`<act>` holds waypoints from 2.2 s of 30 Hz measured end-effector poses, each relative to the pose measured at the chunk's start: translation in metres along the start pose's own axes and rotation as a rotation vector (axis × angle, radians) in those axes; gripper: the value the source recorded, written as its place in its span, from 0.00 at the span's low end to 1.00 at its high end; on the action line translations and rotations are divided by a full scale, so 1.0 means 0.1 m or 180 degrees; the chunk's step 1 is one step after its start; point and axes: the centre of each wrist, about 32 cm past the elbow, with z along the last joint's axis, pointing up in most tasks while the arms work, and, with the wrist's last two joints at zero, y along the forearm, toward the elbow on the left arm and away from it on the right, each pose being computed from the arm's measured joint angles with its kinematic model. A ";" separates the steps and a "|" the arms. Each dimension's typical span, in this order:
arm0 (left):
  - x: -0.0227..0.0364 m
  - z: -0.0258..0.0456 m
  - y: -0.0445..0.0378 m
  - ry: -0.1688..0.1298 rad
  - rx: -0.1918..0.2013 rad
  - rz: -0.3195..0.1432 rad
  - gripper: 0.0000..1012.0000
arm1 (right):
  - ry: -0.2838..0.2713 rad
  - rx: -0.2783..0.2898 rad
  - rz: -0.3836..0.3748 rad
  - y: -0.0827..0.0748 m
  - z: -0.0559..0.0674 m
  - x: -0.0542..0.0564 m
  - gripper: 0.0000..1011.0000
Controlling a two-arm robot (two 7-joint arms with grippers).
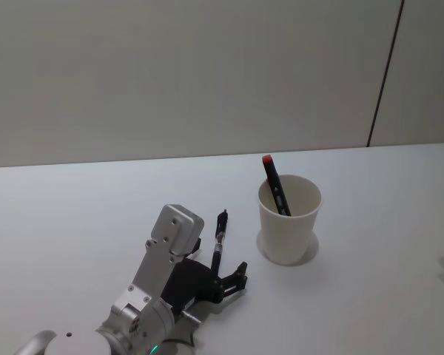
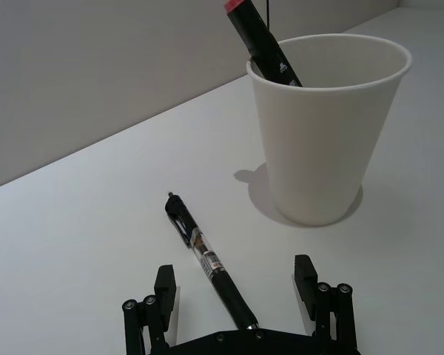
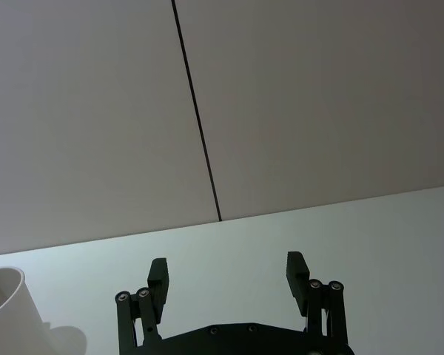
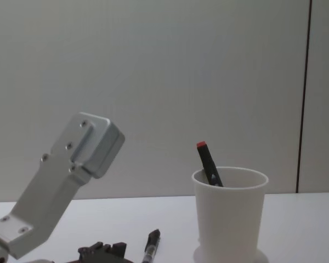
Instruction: Place the pen into the pen holder.
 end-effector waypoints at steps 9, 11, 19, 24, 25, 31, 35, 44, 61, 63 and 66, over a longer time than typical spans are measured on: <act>0.000 0.000 0.000 0.0000 0.0000 0.0000 0.99 | 0.0000 0.0000 0.0000 0.00 0.00 0.00 0.99; 0.000 0.000 0.000 0.0000 0.0000 0.0000 0.99 | 0.0000 0.0000 0.0000 0.00 0.00 0.00 0.99; 0.000 0.000 0.000 0.0000 0.0000 0.0000 0.99 | 0.0000 0.0000 0.0000 0.00 0.00 0.00 0.99; 0.000 0.000 0.000 0.0001 0.0000 0.0000 0.99 | 0.0000 0.0000 0.0000 0.00 0.00 0.00 0.99; 0.000 0.000 0.000 0.0000 0.0000 0.0000 0.99 | 0.0000 0.0000 0.0000 0.00 0.00 0.00 0.99; 0.000 0.000 0.000 0.0001 0.0000 0.0000 0.99 | 0.0000 0.0000 0.0000 0.00 0.00 0.00 0.99; 0.000 0.000 0.000 0.0000 0.0000 0.0000 0.99 | 0.0000 0.0000 0.0000 0.00 0.00 0.00 0.99; 0.000 0.000 0.000 0.0001 0.0000 0.0000 0.99 | 0.0000 0.0000 0.0000 0.00 0.00 0.00 0.99; 0.000 0.000 0.000 0.0001 0.0000 0.0000 0.99 | 0.0000 0.0000 0.0000 0.00 0.00 0.00 0.99; 0.000 0.000 0.000 0.0001 0.0000 0.0000 0.99 | 0.0000 0.0000 0.0000 0.00 0.00 0.00 0.99; 0.000 0.000 0.000 0.0001 0.0000 0.0000 0.99 | 0.0000 0.0000 0.0000 0.00 0.00 0.00 0.99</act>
